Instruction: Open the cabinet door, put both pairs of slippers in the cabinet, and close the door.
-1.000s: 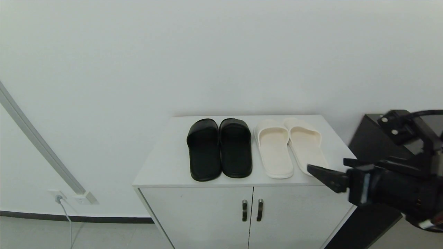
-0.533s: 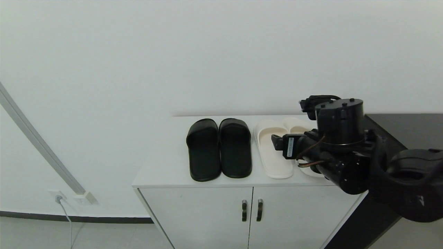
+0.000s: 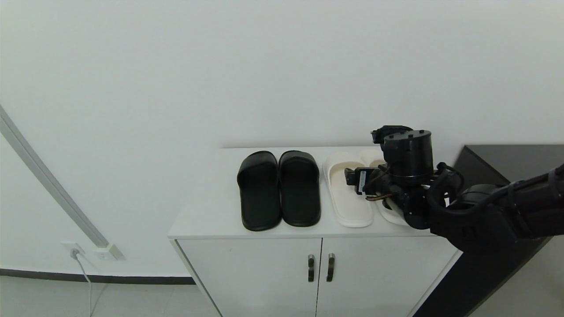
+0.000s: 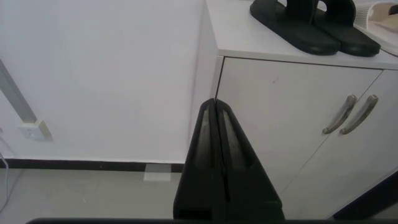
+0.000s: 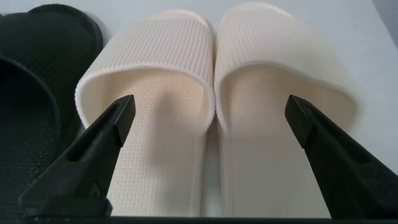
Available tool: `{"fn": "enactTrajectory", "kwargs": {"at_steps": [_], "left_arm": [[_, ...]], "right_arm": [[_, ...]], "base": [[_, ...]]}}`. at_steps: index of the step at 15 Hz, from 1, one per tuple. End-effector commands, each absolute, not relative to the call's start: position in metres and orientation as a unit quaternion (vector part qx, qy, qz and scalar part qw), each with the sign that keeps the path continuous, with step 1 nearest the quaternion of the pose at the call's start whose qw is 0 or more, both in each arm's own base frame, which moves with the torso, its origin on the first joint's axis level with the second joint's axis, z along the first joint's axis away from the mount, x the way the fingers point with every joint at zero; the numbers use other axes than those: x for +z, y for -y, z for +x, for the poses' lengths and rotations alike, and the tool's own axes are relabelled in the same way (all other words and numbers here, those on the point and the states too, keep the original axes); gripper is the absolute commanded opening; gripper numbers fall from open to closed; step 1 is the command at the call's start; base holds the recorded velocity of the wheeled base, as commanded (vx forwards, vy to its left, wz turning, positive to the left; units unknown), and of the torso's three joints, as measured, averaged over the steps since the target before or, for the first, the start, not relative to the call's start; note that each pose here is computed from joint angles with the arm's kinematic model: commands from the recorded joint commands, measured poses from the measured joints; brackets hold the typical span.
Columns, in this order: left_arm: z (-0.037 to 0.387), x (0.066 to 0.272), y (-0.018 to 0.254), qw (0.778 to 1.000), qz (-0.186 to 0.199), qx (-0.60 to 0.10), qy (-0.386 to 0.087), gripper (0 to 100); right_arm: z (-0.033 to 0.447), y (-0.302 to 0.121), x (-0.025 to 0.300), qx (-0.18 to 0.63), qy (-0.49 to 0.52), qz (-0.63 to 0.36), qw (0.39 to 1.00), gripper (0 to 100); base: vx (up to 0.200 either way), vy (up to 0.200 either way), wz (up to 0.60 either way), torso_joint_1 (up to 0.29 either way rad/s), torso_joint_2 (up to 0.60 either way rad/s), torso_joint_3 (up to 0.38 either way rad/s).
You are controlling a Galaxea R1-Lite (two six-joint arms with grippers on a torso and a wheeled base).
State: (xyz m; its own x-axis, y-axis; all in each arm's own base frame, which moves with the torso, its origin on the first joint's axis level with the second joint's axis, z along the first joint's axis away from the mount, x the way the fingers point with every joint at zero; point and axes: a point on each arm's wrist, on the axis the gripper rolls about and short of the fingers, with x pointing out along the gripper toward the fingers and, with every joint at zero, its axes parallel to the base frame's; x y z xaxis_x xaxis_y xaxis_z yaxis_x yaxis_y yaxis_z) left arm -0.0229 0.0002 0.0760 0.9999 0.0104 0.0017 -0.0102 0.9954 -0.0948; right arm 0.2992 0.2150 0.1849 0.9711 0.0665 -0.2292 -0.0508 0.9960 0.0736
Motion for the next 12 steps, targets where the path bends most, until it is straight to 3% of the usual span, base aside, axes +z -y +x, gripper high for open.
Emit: {"fn": "enactTrajectory", "kwargs": {"at_steps": [1, 10, 11, 12], "left_arm": [[-0.023, 0.076, 0.0, 0.999, -0.048, 0.005, 0.001, 0], [-0.023, 0.076, 0.0, 0.999, -0.048, 0.005, 0.0, 0], [-0.023, 0.076, 0.0, 0.999, -0.048, 0.005, 0.001, 0], [-0.023, 0.076, 0.0, 0.999, -0.048, 0.005, 0.0, 0]], "right_arm": [[0.308, -0.215, 0.176, 0.033, -0.119, 0.027, 0.992, 100], [0.352, -0.211, 0.161, 0.045, -0.103, 0.031, 0.993, 100], [0.353, -0.211, 0.162, 0.045, -0.101, 0.032, 0.993, 0], [0.352, -0.211, 0.163, 0.046, -0.1, 0.033, 0.993, 0]], "base": [[0.0, 0.0, 0.0, 0.0, 0.0, 0.0], [0.0, 0.0, 0.0, 0.0, 0.0, 0.0], [0.0, 0.0, 0.0, 0.0, 0.0, 0.0], [0.0, 0.0, 0.0, 0.0, 0.0, 0.0]]}}
